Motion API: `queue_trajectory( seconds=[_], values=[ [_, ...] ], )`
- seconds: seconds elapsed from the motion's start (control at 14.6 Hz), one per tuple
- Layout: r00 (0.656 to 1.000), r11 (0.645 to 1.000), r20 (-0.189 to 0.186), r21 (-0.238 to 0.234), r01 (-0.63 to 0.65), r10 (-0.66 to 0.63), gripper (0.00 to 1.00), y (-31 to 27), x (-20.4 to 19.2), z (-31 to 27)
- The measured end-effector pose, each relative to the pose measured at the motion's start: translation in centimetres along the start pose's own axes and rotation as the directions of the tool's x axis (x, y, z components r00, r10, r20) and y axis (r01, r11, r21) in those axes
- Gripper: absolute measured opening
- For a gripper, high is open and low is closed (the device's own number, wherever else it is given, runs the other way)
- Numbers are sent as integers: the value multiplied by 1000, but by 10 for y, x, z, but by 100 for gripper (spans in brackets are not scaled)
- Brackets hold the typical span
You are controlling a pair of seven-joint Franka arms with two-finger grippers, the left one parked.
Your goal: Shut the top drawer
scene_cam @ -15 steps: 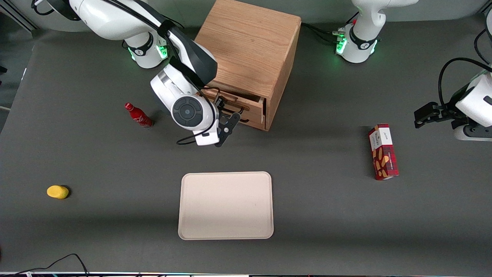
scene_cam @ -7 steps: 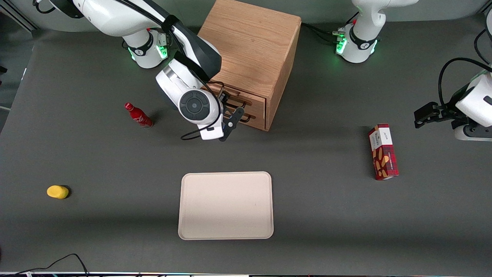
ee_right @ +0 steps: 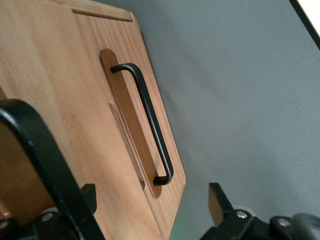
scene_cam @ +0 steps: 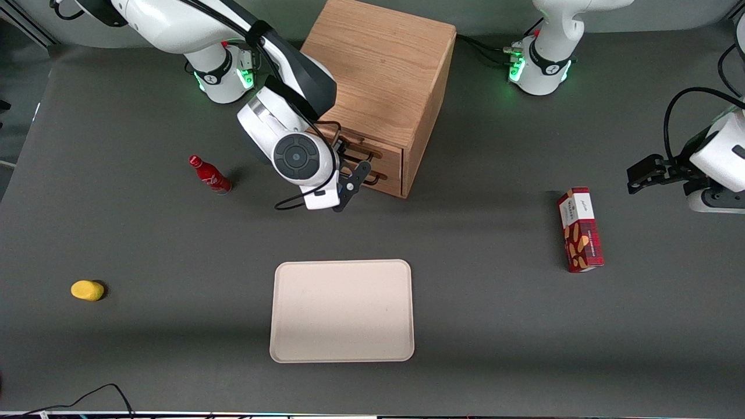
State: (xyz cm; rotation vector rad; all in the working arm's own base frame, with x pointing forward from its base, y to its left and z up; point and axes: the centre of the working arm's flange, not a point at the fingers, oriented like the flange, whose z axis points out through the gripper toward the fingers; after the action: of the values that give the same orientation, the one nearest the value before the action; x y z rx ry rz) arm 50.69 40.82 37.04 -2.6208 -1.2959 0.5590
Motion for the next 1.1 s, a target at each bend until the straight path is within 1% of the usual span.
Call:
queue_trajectory(
  seconds=[0.27,0.62,0.89,1.03,1.1],
  values=[
    [1000,1000,-9,-3,-3,3,100,0,0,-2],
    [999,1000,-31,-10,-11,10,100,3,-2,-15],
    [999,1000,-44,1,-14,14,100,2,-5,-27],
    [999,1000,-41,2,-14,14,100,2,-5,-27],
    [999,1000,-32,3,-13,13,100,1,-6,-27]
  ],
)
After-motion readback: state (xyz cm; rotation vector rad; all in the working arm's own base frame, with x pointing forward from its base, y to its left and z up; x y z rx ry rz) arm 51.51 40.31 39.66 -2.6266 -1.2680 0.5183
